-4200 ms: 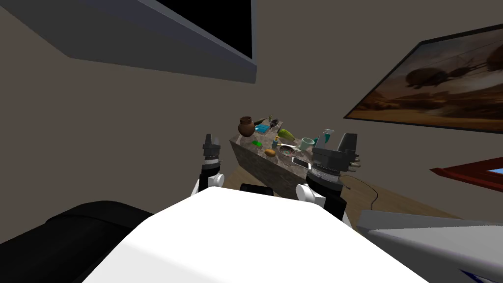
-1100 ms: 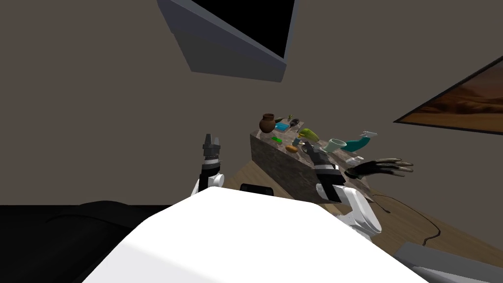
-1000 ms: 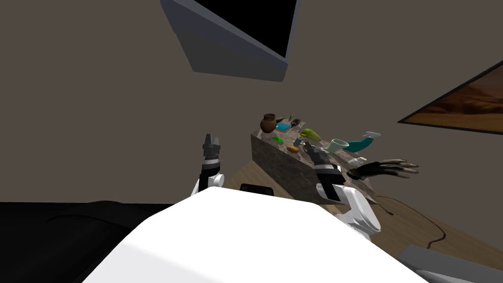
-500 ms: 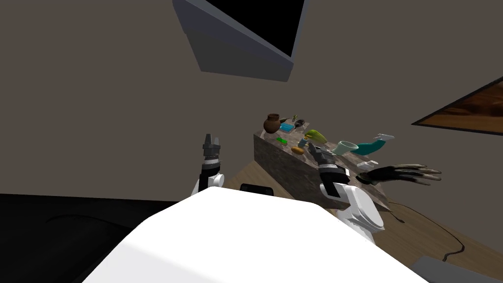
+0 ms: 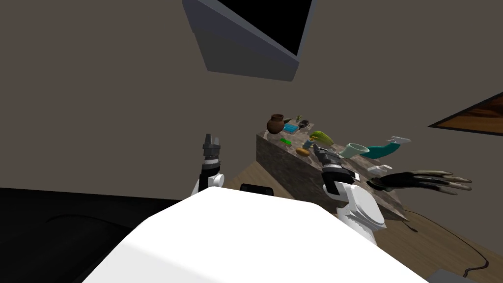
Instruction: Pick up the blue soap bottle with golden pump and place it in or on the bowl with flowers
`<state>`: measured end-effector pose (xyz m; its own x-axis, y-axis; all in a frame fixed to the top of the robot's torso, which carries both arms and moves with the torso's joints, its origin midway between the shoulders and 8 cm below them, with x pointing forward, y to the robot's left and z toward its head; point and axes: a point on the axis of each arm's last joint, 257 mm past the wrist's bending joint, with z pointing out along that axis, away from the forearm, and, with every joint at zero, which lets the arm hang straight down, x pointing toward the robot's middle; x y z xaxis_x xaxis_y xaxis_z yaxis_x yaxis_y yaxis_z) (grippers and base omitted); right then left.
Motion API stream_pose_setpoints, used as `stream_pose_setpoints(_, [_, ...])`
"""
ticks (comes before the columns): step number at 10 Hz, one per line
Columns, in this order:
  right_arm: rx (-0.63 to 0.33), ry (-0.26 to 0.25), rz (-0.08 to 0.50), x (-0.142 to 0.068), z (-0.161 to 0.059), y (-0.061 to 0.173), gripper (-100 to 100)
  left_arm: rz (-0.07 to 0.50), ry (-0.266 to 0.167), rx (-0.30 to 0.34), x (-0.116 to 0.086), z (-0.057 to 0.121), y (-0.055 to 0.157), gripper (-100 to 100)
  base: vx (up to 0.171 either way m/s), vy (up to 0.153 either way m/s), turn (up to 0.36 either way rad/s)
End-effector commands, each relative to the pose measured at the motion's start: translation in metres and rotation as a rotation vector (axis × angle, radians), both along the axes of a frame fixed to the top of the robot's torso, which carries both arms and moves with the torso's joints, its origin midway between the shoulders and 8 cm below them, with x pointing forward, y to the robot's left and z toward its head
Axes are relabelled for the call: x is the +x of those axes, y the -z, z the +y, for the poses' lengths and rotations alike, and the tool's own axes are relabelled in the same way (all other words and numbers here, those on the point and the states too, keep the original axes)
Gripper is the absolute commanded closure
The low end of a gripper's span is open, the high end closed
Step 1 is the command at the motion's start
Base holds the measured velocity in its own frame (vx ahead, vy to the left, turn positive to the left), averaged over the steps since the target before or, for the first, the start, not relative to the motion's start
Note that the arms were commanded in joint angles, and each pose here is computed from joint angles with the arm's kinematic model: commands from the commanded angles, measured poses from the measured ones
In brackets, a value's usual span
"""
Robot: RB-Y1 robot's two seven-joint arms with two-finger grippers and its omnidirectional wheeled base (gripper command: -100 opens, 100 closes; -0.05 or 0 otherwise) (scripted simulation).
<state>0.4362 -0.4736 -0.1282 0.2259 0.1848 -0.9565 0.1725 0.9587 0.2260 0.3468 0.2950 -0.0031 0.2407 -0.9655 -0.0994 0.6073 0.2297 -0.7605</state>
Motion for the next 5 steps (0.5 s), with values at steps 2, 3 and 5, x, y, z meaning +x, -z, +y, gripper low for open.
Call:
stream_pose_setpoints(2, [-0.037, 0.088, 0.036, 0.000, -0.026, 0.012, -100, 0.000, 0.000, 0.000, 0.000, 0.000, 0.000, 0, 0.022, 0.048, 0.043])
stream_pose_setpoints(3, [-0.051, 0.090, 0.043, 0.000, -0.026, 0.012, -100, 0.000, 0.000, 0.000, 0.000, 0.000, 0.000, 0, 0.033, 0.037, 0.028])
stream_pose_setpoints(5, [-0.072, 0.145, 0.065, -0.003, -0.041, 0.018, -100, 0.000, 0.000, 0.000, 0.000, 0.000, 0.000, 0, 0.040, 0.034, 0.043])
